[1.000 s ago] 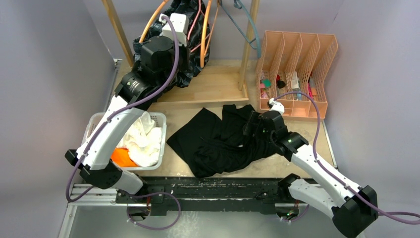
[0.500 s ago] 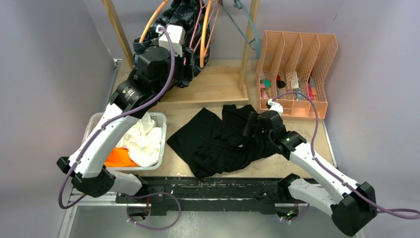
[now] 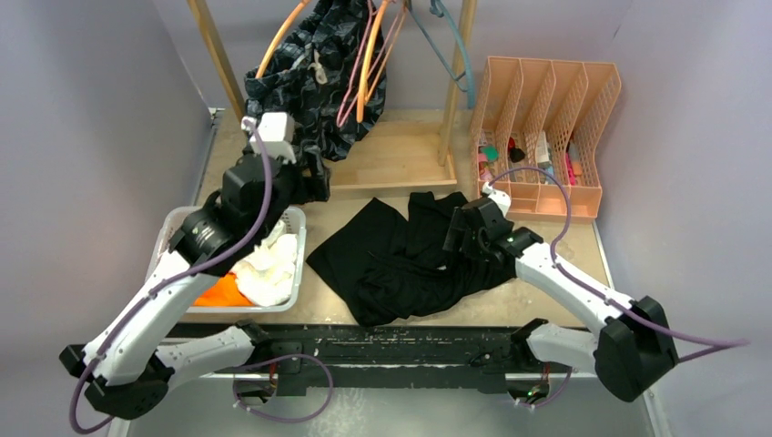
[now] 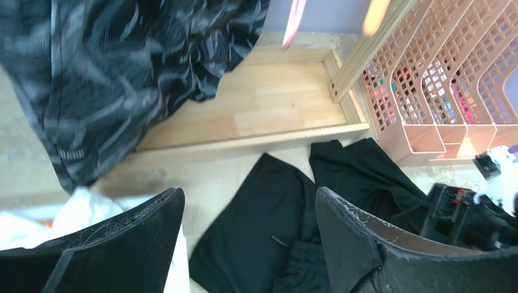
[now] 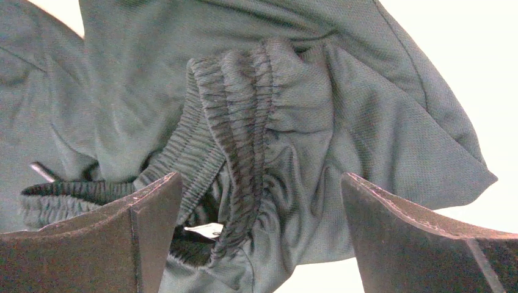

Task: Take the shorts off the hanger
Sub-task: Place the hanger on the clothes rod, then pick up the shorts at the center of the board, then place the shorts in the basket.

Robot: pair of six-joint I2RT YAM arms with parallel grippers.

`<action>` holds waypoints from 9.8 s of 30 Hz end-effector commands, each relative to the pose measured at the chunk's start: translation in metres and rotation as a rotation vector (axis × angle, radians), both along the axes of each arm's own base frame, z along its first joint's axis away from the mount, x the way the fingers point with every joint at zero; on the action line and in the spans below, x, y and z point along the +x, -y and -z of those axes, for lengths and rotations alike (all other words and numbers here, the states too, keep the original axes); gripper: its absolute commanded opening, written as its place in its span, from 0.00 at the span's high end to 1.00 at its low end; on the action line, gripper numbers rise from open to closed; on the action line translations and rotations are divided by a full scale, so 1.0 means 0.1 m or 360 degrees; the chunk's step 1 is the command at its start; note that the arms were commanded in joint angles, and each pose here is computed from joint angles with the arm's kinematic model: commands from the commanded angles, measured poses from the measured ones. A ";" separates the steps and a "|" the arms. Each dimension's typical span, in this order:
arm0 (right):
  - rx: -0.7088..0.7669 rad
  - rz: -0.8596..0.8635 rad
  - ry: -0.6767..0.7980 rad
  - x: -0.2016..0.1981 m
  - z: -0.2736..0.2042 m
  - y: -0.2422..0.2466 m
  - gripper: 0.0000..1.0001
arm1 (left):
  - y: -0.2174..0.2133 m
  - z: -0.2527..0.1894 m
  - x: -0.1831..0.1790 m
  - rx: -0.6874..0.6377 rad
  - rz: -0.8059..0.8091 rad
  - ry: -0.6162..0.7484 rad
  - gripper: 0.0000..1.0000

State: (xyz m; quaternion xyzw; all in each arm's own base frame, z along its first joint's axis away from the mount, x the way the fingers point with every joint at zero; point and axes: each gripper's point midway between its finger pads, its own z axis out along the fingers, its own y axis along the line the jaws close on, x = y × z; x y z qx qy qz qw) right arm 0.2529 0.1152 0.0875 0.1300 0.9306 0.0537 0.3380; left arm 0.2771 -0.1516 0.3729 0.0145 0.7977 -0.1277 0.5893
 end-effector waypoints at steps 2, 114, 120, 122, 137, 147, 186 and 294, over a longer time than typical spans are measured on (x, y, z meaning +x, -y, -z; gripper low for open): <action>-0.0069 0.0043 -0.0061 0.11 0.00 -0.01 0.01 | -0.22 0.30 -0.28 -0.0303 -0.0153 -0.0092 0.22; 0.0382 -0.1226 -0.0069 -0.49 -0.05 -2.28 0.84 | -0.07 1.82 -0.48 -0.0567 -0.0577 -0.0461 0.40; 0.0666 -0.1530 0.0016 -0.88 -0.35 -2.34 0.39 | -0.07 1.74 -0.47 -0.0615 -0.0572 -0.0424 0.39; 0.0782 -0.1582 0.0105 -0.98 -0.59 -2.32 0.32 | 0.01 1.78 -0.45 -0.0614 -0.0534 -0.0440 0.38; 0.0193 -0.0115 0.0132 -0.53 -0.29 -0.71 0.18 | 1.20 2.13 -0.06 -0.0484 -0.0108 -0.0709 0.20; 0.0029 0.0382 0.0098 -0.58 -0.20 -0.21 0.06 | 1.67 2.83 -0.04 -0.0062 0.0256 -0.0966 0.15; 0.0278 0.0588 0.0456 -0.53 -0.73 0.14 0.08 | 1.47 3.08 -0.29 0.0628 0.0097 -0.1016 1.00; 0.0037 0.0291 0.0462 -0.38 -0.84 -0.07 0.05 | -1.86 -0.56 -0.30 0.0205 -0.1743 0.0339 1.00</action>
